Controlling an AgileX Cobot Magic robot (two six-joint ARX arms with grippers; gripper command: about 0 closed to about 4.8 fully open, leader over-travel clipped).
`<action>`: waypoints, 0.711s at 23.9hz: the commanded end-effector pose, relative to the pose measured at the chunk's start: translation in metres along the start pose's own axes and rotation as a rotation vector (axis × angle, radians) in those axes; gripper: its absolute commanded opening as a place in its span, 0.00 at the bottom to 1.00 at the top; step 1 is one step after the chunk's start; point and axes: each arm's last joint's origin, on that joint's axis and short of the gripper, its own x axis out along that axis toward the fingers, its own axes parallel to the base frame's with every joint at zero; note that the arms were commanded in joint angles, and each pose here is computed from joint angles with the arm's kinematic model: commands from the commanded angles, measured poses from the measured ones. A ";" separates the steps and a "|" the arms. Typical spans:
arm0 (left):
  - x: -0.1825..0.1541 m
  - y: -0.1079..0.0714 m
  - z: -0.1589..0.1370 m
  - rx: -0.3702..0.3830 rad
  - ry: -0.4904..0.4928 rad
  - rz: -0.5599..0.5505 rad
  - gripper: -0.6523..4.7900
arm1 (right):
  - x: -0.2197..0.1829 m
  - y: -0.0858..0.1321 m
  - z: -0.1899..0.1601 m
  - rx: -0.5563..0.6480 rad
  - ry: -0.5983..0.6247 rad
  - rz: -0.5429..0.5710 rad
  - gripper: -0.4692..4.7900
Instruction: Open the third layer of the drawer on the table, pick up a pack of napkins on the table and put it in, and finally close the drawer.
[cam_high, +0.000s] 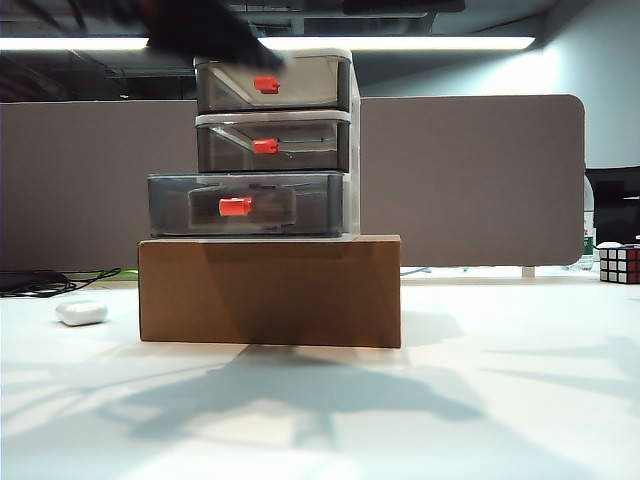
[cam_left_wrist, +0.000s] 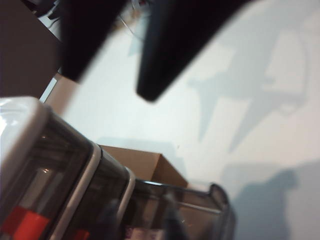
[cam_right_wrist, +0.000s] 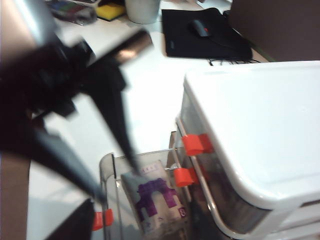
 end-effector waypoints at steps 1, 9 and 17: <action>-0.024 -0.015 0.005 -0.144 0.013 -0.115 0.11 | -0.004 0.000 0.008 -0.031 -0.052 -0.008 0.19; -0.026 -0.032 -0.019 -0.203 0.302 -0.173 0.11 | 0.008 -0.012 0.020 -0.014 -0.189 -0.067 0.07; -0.007 -0.019 -0.046 -0.253 0.392 -0.168 0.11 | 0.029 -0.028 0.024 0.025 -0.158 -0.055 0.07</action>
